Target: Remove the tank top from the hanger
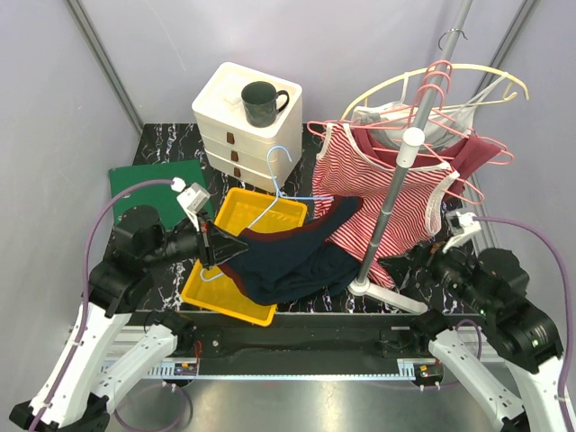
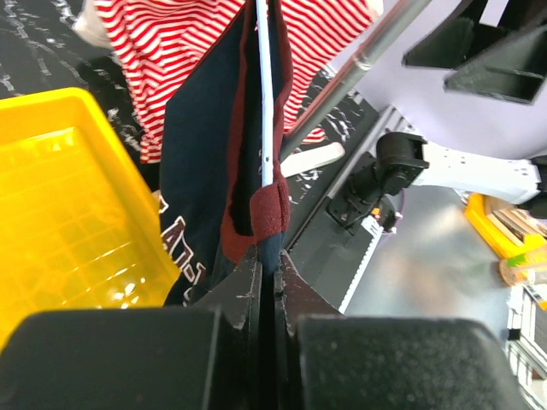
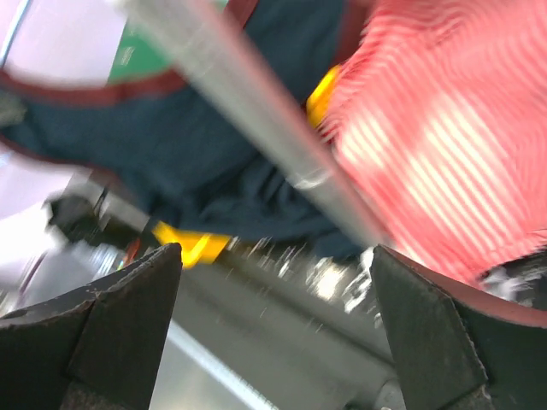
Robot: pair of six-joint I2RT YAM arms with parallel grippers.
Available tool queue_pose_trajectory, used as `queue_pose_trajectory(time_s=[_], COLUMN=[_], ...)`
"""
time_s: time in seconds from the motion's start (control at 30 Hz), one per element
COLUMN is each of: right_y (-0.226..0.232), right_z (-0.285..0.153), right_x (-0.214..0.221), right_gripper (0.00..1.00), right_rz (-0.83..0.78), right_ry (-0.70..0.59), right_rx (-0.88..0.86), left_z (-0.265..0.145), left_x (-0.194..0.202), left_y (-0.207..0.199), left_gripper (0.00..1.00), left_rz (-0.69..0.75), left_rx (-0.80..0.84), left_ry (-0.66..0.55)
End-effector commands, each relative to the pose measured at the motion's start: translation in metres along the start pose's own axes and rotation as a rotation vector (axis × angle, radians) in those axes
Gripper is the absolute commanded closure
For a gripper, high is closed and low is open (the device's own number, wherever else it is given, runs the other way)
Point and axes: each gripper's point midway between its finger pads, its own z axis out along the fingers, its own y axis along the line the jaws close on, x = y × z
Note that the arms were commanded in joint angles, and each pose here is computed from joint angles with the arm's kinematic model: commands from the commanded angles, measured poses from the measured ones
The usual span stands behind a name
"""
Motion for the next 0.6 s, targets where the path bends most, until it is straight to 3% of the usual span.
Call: queue_pose_trajectory(time_s=[0.0,0.2,0.3,0.47,0.57], right_y=[-0.037,-0.063,-0.063,-0.048,-0.042], right_z=[-0.020,-0.012,-0.001,0.027,0.035], right_x=[-0.048,-0.078,-0.089,-0.094,-0.100], right_gripper=[0.00,0.00,0.00,0.00,0.07], right_rz=[-0.023,-0.056,-0.103,-0.118,-0.098], right_ry=[-0.299,-0.451,-0.517,-0.466,-0.444], right_rx=[0.222,0.354,0.336,0.245,0.231], left_z=[0.006,0.010,0.014,0.037,0.048], left_x=[-0.018,-0.014,-0.017,-0.017,-0.016], left_y=[-0.020,-0.022,-0.028,-0.048,-0.059], left_gripper=[1.00,1.00,1.00,1.00,1.00], left_rz=[0.047,0.052,0.050,0.065,0.096], left_rx=[0.125,0.163,0.208,0.296,0.330], left_ry=[-0.043,-0.027,-0.035,0.034,0.070])
